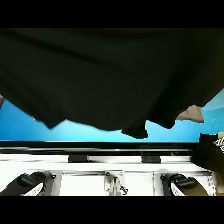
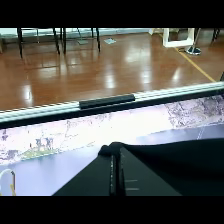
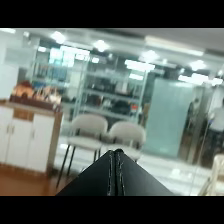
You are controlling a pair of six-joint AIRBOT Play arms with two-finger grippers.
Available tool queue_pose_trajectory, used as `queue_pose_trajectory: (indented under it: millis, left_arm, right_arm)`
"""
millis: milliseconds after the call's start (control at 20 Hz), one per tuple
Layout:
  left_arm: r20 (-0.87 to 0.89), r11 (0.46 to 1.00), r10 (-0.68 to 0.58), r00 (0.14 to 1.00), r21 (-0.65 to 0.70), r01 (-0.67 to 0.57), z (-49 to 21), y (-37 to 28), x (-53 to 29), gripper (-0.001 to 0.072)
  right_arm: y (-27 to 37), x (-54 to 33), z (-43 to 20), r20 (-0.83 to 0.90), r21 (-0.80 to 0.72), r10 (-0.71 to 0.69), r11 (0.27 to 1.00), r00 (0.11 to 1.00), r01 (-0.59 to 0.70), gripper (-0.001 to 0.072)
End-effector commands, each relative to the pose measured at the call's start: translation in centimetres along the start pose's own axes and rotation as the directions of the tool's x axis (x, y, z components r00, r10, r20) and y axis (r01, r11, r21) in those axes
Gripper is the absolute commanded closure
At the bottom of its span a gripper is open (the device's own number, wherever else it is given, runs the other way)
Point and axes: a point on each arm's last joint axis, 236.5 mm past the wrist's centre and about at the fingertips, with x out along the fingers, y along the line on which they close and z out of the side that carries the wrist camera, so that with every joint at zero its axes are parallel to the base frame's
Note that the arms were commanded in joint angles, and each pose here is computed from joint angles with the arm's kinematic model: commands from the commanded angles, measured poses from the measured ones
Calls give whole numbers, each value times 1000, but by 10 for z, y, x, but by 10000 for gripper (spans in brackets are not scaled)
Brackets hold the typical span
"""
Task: Fold the shirts.
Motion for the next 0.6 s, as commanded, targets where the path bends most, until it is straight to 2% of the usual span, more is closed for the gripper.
queue_pose_trajectory:
  millis: [0,300,450,550]
  left_arm:
    - [55,1000,7,998,-4,-6,11,3,-34,671]
    - [136,999,-22,990,-22,25,23,-2,-89,671]
    - [29,1000,1,1000,-18,-1,-3,3,-78,671]
    - [-48,999,31,998,-8,-31,-24,10,-58,671]
  right_arm:
    - [-16,-24,59,194,-3,-51,999,980,53,653]
    - [-23,-47,93,296,8,-69,997,953,70,652]
    - [-22,-41,96,333,19,-73,997,940,70,652]
    - [-17,-22,76,284,34,-63,998,957,55,653]
